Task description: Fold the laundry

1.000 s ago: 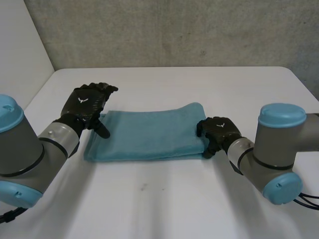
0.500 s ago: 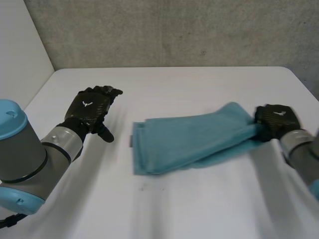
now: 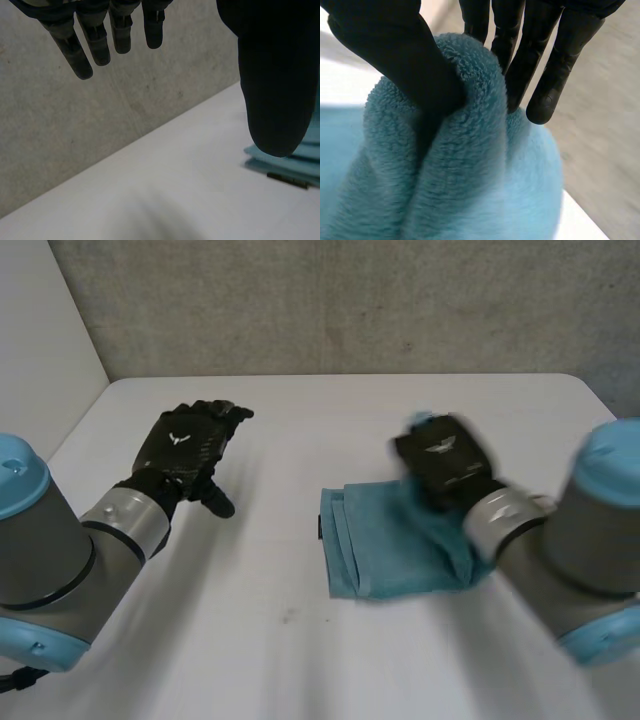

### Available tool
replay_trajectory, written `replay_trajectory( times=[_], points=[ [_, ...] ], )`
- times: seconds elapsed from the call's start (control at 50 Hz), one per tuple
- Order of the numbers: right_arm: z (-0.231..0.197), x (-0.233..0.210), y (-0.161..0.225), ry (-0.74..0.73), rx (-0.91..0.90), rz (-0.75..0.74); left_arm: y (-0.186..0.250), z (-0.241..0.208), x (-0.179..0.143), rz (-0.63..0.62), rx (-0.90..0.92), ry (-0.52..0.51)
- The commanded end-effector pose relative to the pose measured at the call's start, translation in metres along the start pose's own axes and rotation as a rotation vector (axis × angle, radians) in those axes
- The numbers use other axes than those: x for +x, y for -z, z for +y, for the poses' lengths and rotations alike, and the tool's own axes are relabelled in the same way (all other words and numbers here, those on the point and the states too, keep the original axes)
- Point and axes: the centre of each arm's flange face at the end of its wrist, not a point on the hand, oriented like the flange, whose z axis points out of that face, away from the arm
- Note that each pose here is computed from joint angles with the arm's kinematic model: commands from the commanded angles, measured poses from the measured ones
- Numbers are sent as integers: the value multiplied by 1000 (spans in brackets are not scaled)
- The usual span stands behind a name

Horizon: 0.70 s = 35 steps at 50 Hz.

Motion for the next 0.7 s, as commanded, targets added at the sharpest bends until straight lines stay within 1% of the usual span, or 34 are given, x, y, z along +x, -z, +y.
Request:
replay_trajectory(
  times=[0.02,0.08,0.14,0.18,0.22,0.24,0.26,0.28,0.32,0.34,0.36,0.42,0.48,0.5,0.54,0.56,0.58,0.7],
  points=[
    [16,-84,15,6,-50,-243,-3,-24,11,15,73,53],
    [16,-82,15,2,-55,-235,-8,-32,16,25,99,69],
    [1,-70,17,1,-6,-193,-13,-38,26,54,108,79],
    [-22,-47,20,-2,49,-119,-17,-37,36,81,100,85],
    [-30,-28,21,-17,66,-57,-21,-38,53,125,83,98],
    [-32,-20,21,-31,72,-30,-22,-37,59,137,73,104],
    [-37,-5,23,-77,84,10,-23,-37,64,147,65,109],
    [-40,3,23,-106,92,30,-26,-36,73,162,48,122],
    [-43,15,23,-174,101,58,-28,-36,82,174,33,138],
    [-41,26,23,-245,99,84,-30,-36,87,181,28,146],
    [-40,31,22,-276,95,94,-31,-35,98,200,17,161],
    [-29,49,21,-382,52,110,-33,-32,115,230,2,180],
    [-21,57,21,-434,11,94,-36,-26,131,239,-9,197],
    [-17,59,21,-444,-3,82,-37,-23,133,235,-14,196],
    [-1,55,14,-477,-59,27,-40,-13,137,212,-31,191],
    [15,52,8,-497,-105,-1,-41,-9,138,203,-40,190],
    [20,49,5,-507,-117,-21,-43,-1,138,187,-59,187],
    [47,39,-7,-547,-203,-67,-43,32,139,154,-149,167]
  ],
)
